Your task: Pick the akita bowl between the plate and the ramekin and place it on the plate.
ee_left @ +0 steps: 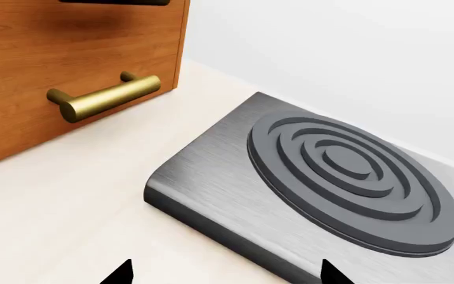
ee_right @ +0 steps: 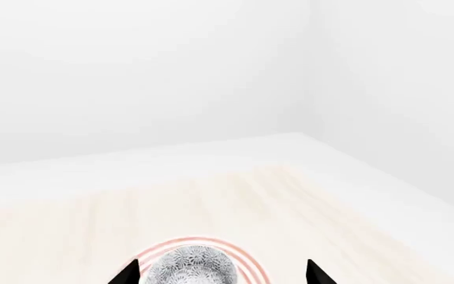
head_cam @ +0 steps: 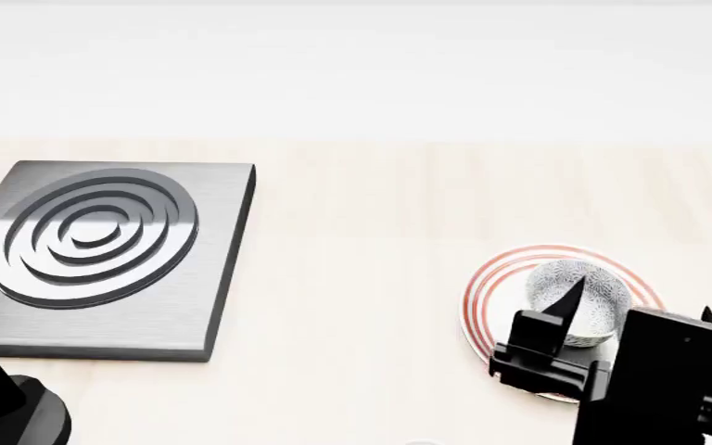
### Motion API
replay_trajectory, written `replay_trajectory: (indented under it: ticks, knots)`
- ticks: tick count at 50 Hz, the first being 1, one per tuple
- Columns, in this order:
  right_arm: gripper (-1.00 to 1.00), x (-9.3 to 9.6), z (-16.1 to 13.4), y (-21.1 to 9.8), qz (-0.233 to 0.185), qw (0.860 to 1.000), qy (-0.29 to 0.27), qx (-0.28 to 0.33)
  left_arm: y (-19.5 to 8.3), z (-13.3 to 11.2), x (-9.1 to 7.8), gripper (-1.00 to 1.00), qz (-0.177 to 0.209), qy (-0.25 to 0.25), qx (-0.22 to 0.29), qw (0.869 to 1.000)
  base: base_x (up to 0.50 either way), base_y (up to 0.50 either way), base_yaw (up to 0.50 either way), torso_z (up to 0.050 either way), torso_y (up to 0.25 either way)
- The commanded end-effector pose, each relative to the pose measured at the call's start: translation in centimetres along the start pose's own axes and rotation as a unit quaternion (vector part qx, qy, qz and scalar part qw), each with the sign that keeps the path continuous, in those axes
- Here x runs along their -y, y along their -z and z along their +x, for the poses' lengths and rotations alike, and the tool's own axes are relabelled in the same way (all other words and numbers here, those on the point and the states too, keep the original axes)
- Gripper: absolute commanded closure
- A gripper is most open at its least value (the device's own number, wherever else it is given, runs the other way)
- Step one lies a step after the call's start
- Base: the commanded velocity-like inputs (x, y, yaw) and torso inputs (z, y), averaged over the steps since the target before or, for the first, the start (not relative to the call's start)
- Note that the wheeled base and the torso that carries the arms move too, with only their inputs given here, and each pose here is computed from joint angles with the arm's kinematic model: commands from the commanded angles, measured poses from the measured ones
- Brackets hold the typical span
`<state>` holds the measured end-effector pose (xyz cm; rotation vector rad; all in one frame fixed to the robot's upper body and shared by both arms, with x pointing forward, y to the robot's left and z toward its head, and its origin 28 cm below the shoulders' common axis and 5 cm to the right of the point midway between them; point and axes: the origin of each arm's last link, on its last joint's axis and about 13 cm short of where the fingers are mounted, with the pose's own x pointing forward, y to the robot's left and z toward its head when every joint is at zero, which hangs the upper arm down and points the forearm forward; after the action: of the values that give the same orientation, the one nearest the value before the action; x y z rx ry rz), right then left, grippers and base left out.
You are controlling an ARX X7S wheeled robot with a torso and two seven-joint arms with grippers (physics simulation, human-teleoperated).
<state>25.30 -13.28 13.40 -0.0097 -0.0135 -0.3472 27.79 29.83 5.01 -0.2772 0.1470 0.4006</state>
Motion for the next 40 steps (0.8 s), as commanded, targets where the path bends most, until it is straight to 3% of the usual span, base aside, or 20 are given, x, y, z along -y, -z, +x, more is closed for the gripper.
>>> replay_trajectory:
  ticks: [1, 40]
  knots:
    - [-1.0, 0.4, -1.8, 1.2, -0.009, 1.0, 0.008, 0.007, 0.0, 0.0, 0.0, -1.0, 0.0, 0.0, 0.001, 1.0, 0.0, 0.0, 0.0, 0.0, 0.0]
    - [-1.0, 3.3, -5.5, -1.1, -0.019, 0.996, 0.069, 0.058, -1.1, -0.8, 0.1, -1.0, -0.018, 0.014, 0.012, 1.0, 0.0, 0.0, 0.0, 0.0, 0.0]
